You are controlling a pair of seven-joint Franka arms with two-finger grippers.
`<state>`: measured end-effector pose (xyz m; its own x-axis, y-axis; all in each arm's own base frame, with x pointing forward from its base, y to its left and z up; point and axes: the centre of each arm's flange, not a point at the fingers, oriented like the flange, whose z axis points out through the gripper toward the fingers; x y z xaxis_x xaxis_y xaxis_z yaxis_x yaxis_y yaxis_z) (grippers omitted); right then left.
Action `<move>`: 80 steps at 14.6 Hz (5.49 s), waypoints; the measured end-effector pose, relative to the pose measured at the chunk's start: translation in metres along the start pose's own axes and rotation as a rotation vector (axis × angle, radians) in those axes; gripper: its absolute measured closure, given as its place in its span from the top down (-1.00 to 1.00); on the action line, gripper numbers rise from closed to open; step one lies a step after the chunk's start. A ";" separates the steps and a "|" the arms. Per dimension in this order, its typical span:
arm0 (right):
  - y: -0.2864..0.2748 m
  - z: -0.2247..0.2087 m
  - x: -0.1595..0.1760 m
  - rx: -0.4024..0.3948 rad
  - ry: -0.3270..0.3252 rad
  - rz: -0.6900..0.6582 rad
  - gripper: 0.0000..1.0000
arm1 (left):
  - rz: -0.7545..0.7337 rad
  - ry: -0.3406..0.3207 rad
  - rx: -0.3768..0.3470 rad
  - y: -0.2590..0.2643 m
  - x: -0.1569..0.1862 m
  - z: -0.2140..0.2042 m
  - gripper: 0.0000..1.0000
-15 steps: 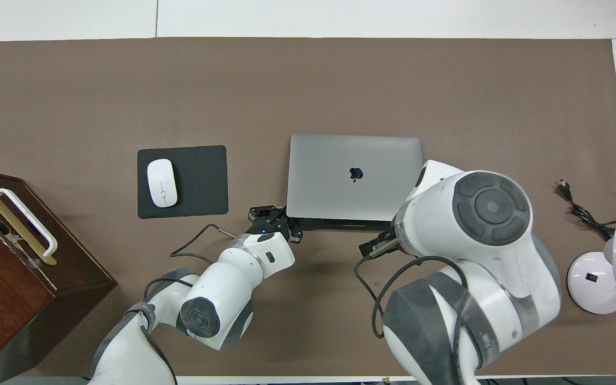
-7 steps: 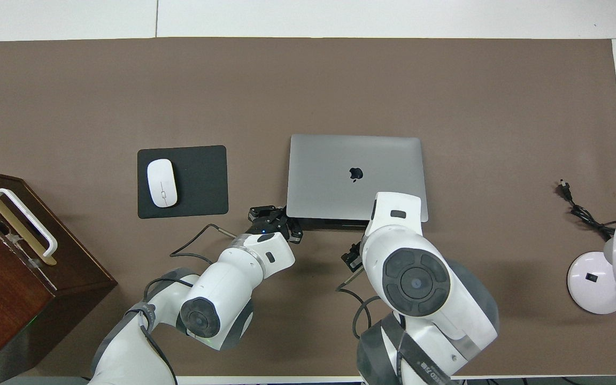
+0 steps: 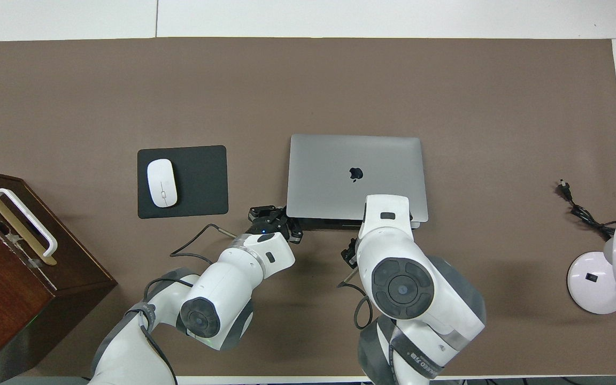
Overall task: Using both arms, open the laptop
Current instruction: 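Move the right gripper to the laptop lid's near edge, then lift the laptop lid upward and away with the right gripper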
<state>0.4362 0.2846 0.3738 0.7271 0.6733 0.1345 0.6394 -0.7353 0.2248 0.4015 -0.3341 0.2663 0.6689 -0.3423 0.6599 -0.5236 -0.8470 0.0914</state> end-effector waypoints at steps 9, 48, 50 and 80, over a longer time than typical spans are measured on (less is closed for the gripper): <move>0.006 0.032 0.001 -0.077 0.048 -0.119 1.00 | 0.001 0.001 0.002 0.001 0.000 0.000 -0.98; 0.143 -0.035 0.097 -0.172 0.145 -0.111 1.00 | 0.006 0.004 0.003 0.002 -0.001 0.000 -0.98; 0.159 -0.038 0.103 -0.169 0.155 -0.119 1.00 | 0.007 0.004 0.003 0.002 -0.001 0.000 -0.98; 0.205 -0.095 0.111 0.022 0.026 0.003 1.00 | -0.004 0.005 0.006 0.002 -0.001 0.000 -0.98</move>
<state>0.6242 0.2162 0.5265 0.7225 0.6726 0.1600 0.6427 -0.7387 0.2031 0.3998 -0.3356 0.2656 0.6682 -0.3372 0.6632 -0.5178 -0.8509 0.0890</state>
